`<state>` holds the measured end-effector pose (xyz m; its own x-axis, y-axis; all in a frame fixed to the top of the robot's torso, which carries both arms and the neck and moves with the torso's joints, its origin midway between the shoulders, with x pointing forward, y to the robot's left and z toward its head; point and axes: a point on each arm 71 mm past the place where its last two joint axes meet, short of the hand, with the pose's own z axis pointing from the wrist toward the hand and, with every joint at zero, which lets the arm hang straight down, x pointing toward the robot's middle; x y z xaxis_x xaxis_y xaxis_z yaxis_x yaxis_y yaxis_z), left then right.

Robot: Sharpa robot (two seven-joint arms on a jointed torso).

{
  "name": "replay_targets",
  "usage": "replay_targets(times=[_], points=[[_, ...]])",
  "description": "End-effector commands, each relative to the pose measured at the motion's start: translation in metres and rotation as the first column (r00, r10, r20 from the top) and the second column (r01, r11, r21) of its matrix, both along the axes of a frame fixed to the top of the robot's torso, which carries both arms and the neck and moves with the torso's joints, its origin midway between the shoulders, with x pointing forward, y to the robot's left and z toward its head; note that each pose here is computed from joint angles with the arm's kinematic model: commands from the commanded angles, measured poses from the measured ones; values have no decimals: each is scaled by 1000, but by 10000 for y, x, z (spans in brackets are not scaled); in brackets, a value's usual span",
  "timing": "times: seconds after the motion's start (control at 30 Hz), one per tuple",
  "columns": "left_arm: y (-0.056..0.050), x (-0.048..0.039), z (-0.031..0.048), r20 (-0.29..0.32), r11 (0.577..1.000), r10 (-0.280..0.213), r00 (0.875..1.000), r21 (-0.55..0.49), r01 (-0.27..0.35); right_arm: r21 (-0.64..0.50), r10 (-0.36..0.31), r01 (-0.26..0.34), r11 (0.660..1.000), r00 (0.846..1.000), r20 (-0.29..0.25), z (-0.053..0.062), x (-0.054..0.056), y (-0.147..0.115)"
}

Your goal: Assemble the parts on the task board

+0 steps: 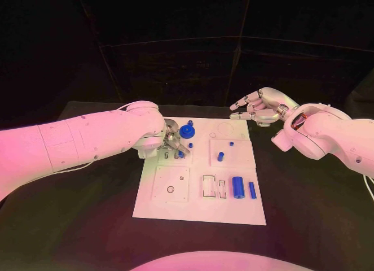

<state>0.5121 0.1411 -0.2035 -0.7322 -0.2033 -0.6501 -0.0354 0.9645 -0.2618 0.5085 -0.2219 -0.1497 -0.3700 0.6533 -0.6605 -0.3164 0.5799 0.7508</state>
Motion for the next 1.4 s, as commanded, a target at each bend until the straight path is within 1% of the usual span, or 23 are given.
replay_targets(times=[0.03,0.2,0.3,0.43,0.57,0.67,0.8,0.97,1.1,1.23,1.4], points=[[2,8,23,33,999,12,999,-30,-11,-5,12,-12,1000,1000,-8,4,4,12],[37,-15,30,35,999,19,999,-48,-17,-7,14,-14,1000,1000,-14,-3,9,14],[79,-42,37,34,998,27,999,-62,-25,-10,14,-14,1000,1000,-18,-8,13,13],[145,-77,54,47,996,45,998,-82,-42,-12,13,-13,1000,1000,-22,-13,19,7],[204,-98,79,80,993,65,995,-101,-57,-13,12,-12,1000,1000,-23,-16,23,0],[240,-109,104,128,992,74,989,-108,-60,-14,10,-10,1000,1000,-24,-17,24,-12],[268,-120,101,164,992,82,983,-110,-64,-15,8,-9,1000,1000,-24,-18,24,-22],[291,-133,52,194,992,90,977,-106,-70,-13,8,-8,1000,1000,-28,-20,25,-24],[284,-135,3,207,993,89,974,-96,-70,-9,6,-6,1000,999,-33,-23,28,-22],[279,-147,-56,205,994,84,975,-81,-69,-7,9,-9,1000,999,-37,-25,28,-15],[267,-165,-113,184,997,69,980,-55,-60,-5,12,-12,1000,999,-40,-27,28,-8]])
